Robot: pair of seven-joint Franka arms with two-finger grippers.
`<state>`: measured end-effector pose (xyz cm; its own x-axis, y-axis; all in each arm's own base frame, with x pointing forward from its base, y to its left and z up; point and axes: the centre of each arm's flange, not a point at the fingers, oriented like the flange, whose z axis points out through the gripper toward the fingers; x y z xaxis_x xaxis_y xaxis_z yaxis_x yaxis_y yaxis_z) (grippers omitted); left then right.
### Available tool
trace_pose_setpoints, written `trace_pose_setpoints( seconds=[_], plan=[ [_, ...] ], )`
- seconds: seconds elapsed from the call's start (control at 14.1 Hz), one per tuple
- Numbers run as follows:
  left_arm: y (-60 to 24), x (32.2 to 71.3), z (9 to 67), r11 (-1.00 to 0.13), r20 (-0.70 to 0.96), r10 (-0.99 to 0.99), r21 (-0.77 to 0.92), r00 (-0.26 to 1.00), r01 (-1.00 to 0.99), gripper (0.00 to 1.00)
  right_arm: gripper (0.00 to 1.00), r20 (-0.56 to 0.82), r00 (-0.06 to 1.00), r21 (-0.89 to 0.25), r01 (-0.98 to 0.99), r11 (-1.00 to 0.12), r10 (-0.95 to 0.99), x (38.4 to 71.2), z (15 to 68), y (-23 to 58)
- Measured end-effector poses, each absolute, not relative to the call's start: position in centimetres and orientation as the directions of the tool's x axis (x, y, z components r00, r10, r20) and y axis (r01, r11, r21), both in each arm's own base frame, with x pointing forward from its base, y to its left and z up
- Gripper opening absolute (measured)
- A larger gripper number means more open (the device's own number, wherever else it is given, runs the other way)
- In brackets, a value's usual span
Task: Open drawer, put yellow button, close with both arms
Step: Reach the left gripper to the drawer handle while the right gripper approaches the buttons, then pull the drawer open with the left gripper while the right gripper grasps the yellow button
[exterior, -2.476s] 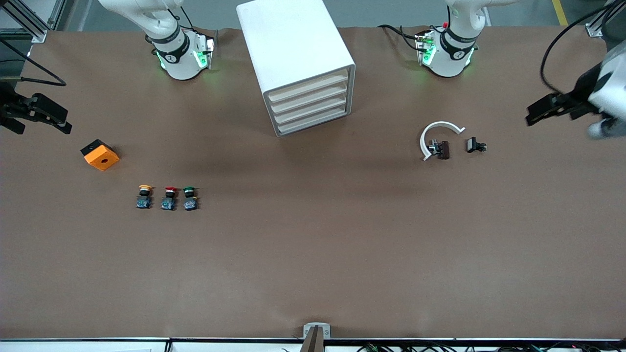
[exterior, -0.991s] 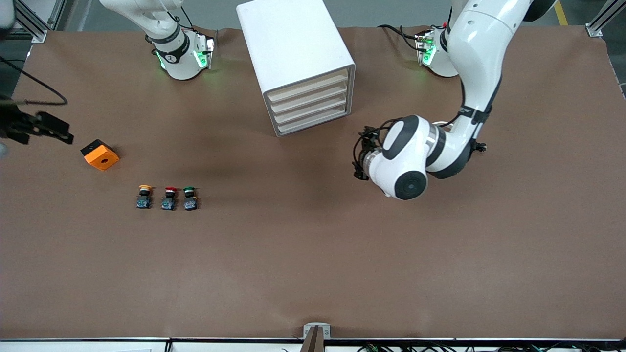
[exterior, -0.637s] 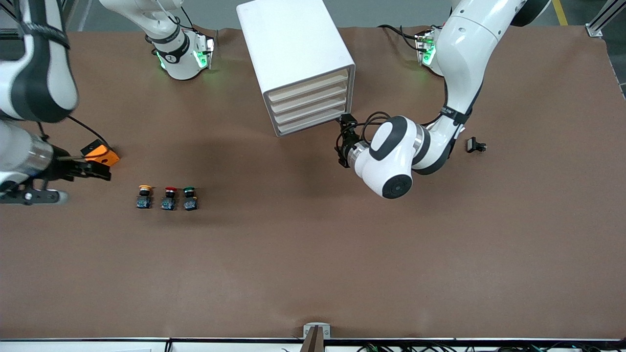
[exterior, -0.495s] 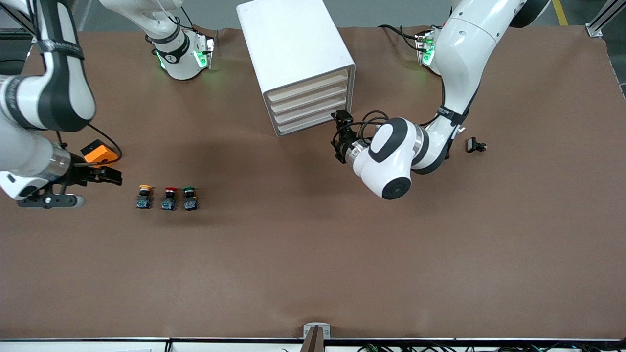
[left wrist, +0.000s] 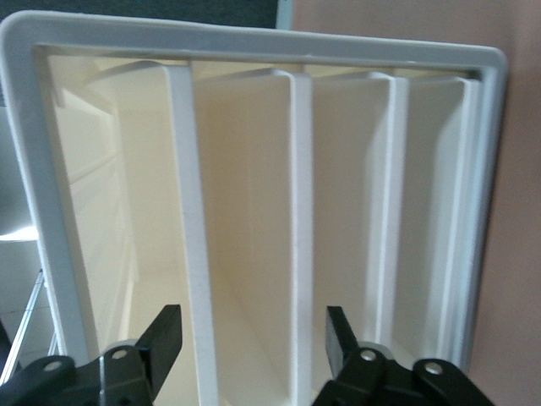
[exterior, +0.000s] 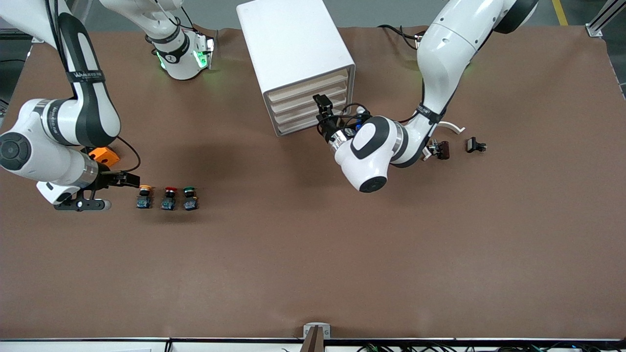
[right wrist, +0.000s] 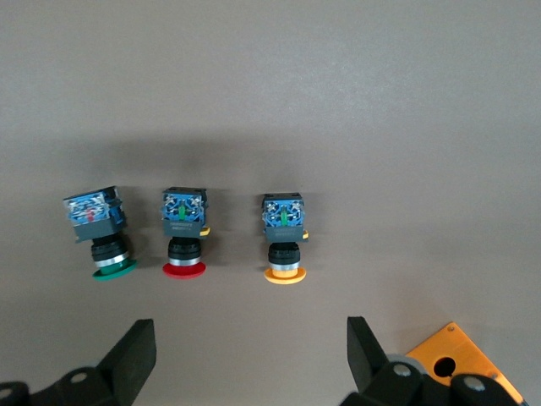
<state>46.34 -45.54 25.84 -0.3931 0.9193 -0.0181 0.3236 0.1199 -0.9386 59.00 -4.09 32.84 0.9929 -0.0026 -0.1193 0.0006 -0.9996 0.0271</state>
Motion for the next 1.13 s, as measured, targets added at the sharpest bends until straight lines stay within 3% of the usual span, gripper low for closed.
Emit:
trace_pose_setpoints(
  seconds=[0.35, 0.42, 0.5, 0.64, 0.85, 1.13],
  plan=[
    [-47.5, 43.9, 25.3, 0.119, 0.009, 0.936, -0.949, -0.351, 0.292, 0.65, 1.00, -0.090, 0.996, 0.028, 0.009, -1.000, 0.006, 57.3, 28.5, -4.8],
    [-48.1, 43.4, 25.1, 0.113, 0.008, 0.936, -0.954, -0.351, 0.278, 0.59, 1.00, -0.098, 0.995, 0.027, 0.010, -1.000, 0.008, 57.1, 28.1, -4.8],
    [-48.5, 43.1, 24.9, 0.107, 0.008, 0.935, -0.960, -0.354, 0.260, 0.46, 1.00, -0.107, 0.994, 0.027, 0.010, -1.000, 0.007, 57.0, 27.6, -4.9],
    [-48.5, 42.7, 24.4, 0.101, 0.015, 0.935, -0.969, -0.353, 0.225, 0.42, 1.00, -0.119, 0.993, 0.027, 0.004, -1.000, 0.001, 56.8, 26.4, -5.4],
    [-48.5, 42.7, 24.7, 0.086, 0.012, 0.935, -0.977, -0.353, 0.194, 0.14, 1.00, -0.109, 0.994, 0.030, 0.001, -1.000, -0.002, 57.0, 24.0, -6.0],
    [-47.8, 43.7, 24.8, 0.094, 0.014, 0.929, -0.975, -0.370, 0.199, 0.14, 1.00, -0.104, 0.995, 0.035, 0.003, -0.999, 0.000, 57.1, 20.3, -6.2]
  ],
)
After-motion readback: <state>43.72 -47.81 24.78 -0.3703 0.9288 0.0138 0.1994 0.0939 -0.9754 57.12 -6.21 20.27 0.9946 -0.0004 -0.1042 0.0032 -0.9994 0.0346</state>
